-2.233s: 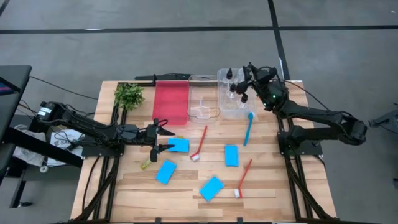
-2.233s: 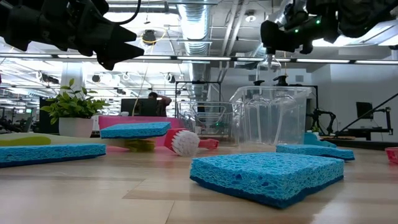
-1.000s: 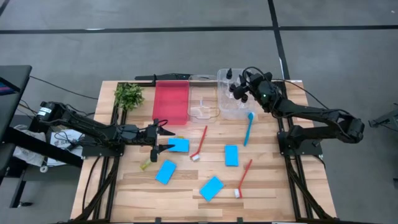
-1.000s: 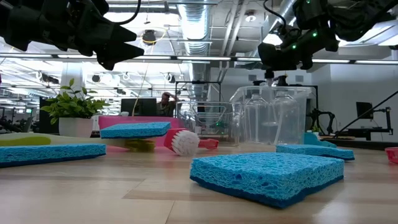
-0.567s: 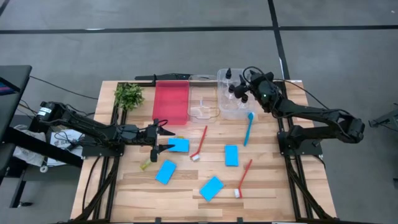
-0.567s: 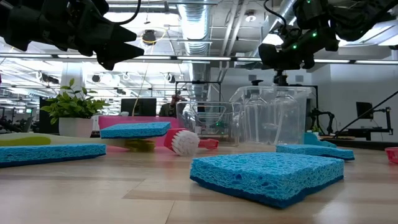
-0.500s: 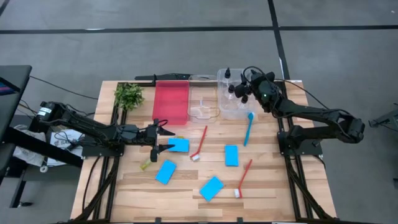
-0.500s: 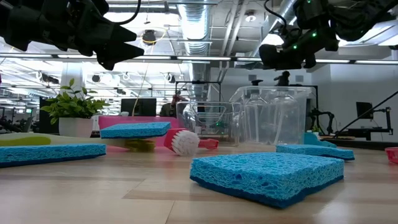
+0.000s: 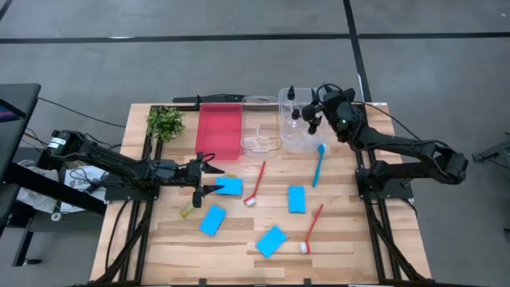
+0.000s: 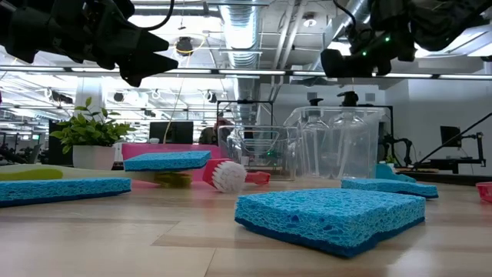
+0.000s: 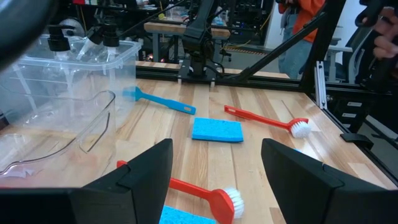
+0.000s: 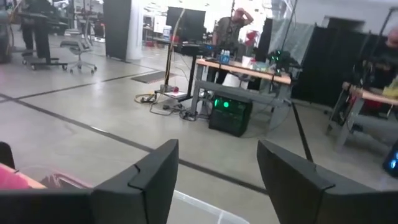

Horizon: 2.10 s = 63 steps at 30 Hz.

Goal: Pick & Place Kitchen Sink Supplies
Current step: Put the blue dish brush into the left transparent bin

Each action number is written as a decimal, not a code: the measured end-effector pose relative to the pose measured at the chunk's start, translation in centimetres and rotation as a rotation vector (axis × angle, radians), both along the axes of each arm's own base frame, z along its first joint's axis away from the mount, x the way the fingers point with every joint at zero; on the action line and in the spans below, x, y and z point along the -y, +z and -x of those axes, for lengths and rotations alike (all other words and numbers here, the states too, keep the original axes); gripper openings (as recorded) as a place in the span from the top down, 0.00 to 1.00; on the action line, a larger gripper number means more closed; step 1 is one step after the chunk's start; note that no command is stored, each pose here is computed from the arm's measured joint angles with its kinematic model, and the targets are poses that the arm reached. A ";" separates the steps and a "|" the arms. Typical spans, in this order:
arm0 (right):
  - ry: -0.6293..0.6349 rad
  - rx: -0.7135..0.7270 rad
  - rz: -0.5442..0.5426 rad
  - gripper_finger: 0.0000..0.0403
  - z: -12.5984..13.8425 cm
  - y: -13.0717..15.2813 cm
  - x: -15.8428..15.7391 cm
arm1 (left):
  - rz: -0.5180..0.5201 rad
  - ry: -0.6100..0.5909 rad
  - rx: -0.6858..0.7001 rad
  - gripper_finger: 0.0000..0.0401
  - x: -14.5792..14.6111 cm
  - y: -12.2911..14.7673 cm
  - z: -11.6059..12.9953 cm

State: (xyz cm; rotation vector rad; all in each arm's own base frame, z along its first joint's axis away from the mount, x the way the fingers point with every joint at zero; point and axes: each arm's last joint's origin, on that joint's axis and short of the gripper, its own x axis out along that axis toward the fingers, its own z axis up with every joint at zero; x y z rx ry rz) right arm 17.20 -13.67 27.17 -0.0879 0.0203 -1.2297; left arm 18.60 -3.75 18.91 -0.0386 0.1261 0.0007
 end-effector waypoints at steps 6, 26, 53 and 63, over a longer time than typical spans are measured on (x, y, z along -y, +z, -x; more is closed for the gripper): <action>0.062 -0.038 0.061 0.54 -0.1 1.0 -1.7 | 0.000 0.000 0.000 0.38 0.0 0.0 0.0; 0.584 -0.013 0.051 0.64 3.0 -0.3 -11.7 | 0.027 0.002 0.001 0.38 0.0 0.0 0.0; 0.966 -0.305 -0.267 0.69 2.3 -7.5 -17.7 | 0.076 0.009 0.023 0.38 0.0 0.2 0.0; 0.943 -0.326 -0.273 0.70 2.0 -7.8 -17.5 | 0.068 0.010 0.005 0.38 0.0 0.0 0.0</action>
